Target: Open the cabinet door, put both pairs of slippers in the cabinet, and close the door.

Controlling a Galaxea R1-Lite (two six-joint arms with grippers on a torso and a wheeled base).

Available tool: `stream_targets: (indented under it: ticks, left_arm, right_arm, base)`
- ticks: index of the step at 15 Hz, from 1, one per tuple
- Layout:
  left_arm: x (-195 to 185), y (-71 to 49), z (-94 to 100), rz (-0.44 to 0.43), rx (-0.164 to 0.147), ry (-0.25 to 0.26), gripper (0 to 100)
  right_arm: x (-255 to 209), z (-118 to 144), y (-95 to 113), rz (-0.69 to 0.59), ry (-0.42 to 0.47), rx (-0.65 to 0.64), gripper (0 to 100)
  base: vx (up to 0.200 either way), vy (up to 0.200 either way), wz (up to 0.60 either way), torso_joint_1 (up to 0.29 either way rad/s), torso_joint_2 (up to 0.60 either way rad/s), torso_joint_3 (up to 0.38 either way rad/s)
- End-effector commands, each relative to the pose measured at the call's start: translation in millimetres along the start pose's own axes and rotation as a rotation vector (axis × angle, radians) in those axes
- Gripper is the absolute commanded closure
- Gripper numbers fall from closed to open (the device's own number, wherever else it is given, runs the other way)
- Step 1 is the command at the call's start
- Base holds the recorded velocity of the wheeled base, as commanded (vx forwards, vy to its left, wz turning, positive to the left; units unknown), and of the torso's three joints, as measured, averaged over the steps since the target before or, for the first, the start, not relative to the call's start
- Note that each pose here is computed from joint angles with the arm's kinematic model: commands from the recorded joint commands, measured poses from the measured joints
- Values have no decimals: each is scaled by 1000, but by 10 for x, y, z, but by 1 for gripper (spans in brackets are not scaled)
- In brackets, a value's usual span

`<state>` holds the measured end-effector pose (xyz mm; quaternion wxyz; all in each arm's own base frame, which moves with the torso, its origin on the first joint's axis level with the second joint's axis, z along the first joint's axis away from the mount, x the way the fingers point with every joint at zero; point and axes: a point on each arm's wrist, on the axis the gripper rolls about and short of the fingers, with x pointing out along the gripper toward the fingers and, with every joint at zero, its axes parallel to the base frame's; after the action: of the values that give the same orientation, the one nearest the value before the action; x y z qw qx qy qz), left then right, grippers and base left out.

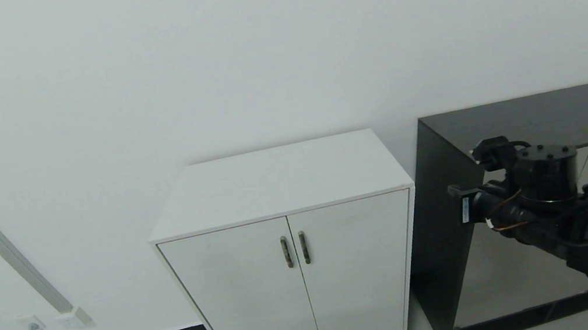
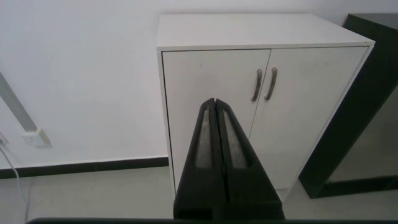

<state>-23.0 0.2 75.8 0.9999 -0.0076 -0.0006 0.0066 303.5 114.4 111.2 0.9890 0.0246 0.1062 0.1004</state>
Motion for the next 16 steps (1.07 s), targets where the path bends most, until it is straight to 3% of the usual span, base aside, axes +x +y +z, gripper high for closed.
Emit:
stream_targets:
  ticks: [1,8,16]
  left_arm:
    - [1,0,-1,1,0,1,100]
    - [1,0,-1,-1,0,1,100]
    - [0,-1,4,-2,1,0,100]
  right_arm:
    - [-318,116,-202,-65,-30,11,100]
    - [-888,189,-566,-262,-78,33,100]
    - [-1609,121,-693,-328,-147,48,100]
  base:
    - [0,0,0,0,0,0]
    - [0,0,0,0,0,0]
    - [0,0,0,0,0,0]
